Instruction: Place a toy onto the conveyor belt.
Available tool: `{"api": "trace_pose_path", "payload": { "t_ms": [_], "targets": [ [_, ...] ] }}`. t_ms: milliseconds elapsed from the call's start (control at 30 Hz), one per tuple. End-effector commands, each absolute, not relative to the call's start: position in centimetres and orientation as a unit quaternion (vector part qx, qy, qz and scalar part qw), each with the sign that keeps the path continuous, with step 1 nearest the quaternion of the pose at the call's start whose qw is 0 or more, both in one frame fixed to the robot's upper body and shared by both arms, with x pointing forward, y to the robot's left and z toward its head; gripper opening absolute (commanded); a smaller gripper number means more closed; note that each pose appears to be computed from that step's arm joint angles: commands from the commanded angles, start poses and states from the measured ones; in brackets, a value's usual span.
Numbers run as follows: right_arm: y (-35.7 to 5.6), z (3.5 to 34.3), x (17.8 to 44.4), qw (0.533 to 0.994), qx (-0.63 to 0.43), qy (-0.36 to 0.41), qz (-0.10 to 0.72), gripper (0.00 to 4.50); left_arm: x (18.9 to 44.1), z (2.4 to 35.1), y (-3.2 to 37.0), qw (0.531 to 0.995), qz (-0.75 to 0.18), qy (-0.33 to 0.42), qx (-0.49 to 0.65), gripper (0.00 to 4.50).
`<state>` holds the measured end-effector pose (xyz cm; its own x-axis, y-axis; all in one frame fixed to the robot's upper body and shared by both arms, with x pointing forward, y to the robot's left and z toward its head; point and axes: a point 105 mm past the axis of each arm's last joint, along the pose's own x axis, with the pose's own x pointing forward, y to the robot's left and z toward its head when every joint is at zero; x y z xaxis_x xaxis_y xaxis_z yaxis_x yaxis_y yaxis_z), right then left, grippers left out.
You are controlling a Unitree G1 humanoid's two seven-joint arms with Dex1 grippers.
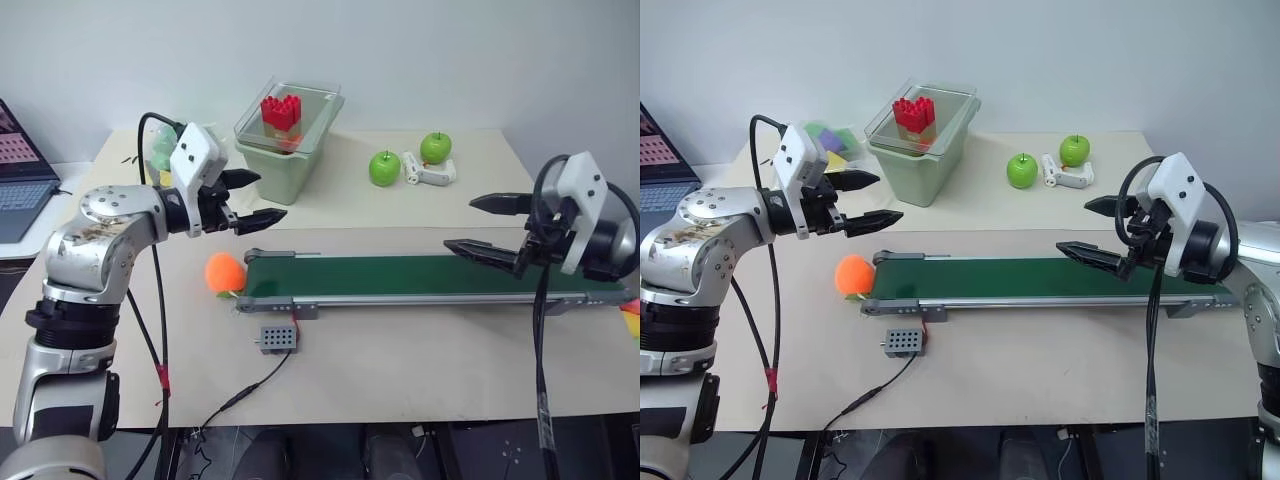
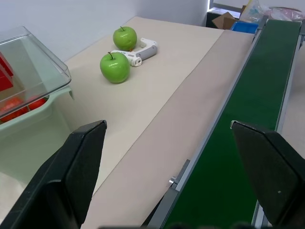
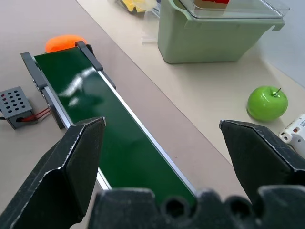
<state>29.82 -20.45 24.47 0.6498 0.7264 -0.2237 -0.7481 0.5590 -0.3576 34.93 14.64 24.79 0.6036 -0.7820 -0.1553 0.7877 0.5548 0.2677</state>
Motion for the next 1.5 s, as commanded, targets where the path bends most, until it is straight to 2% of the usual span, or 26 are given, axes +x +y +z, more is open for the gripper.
{"api": "trace_pose_path", "payload": {
  "t_ms": [33, 267, 400, 467, 533, 600, 700, 967, 1033, 1200, 1500],
  "targets": [
    [-20.4, 25.6, 29.5, 0.883, -0.224, 0.005, 0.412, 4.50, 34.6, 25.9, 14.6, 0.879, -0.445, -0.013, 0.168, 4.46],
    [-20.2, 25.2, 29.6, 0.881, -0.221, 0.012, 0.418, 4.50, 34.7, 26.0, 15.1, 0.890, -0.434, -0.013, 0.143, 4.46],
    [-20.1, 25.1, 29.8, 0.879, -0.221, 0.015, 0.423, 4.50, 35.5, 26.3, 18.3, 0.925, -0.377, -0.010, 0.044, 4.46],
    [-20.0, 25.1, 29.9, 0.877, -0.221, 0.016, 0.427, 4.50, 36.0, 24.8, 20.8, 0.945, -0.326, 0.031, 0.003, 4.46],
    [-19.9, 25.1, 30.1, 0.874, -0.222, 0.017, 0.432, 4.50, 35.6, 23.8, 22.9, 0.949, -0.296, 0.052, -0.097, 4.46],
    [-19.8, 25.0, 30.2, 0.871, -0.223, 0.020, 0.437, 4.50, 35.2, 23.7, 24.8, 0.935, -0.279, 0.041, -0.216, 4.46],
    [-19.7, 24.9, 30.5, 0.869, -0.223, 0.022, 0.440, 4.50, 34.8, 22.3, 28.3, 0.927, -0.211, 0.027, -0.310, 4.46],
    [-19.7, 24.8, 31.1, 0.866, -0.232, 0.026, 0.443, 4.50, 32.7, 12.3, 31.1, 0.840, -0.089, 0.115, -0.523, 4.46],
    [-19.8, 24.8, 31.0, 0.866, -0.232, 0.028, 0.443, 4.50, 31.7, 10.0, 31.7, 0.825, -0.063, 0.134, -0.546, 4.46],
    [-20.1, 24.8, 30.8, 0.867, -0.233, 0.032, 0.440, 4.50, 30.8, 8.1, 32.2, 0.818, -0.044, 0.152, -0.554, 4.46],
    [-20.2, 25.6, 30.3, 0.867, -0.237, 0.028, 0.438, 4.50, 31.5, 7.3, 28.3, 0.777, -0.130, 0.190, -0.587, 4.46]
  ]
}}
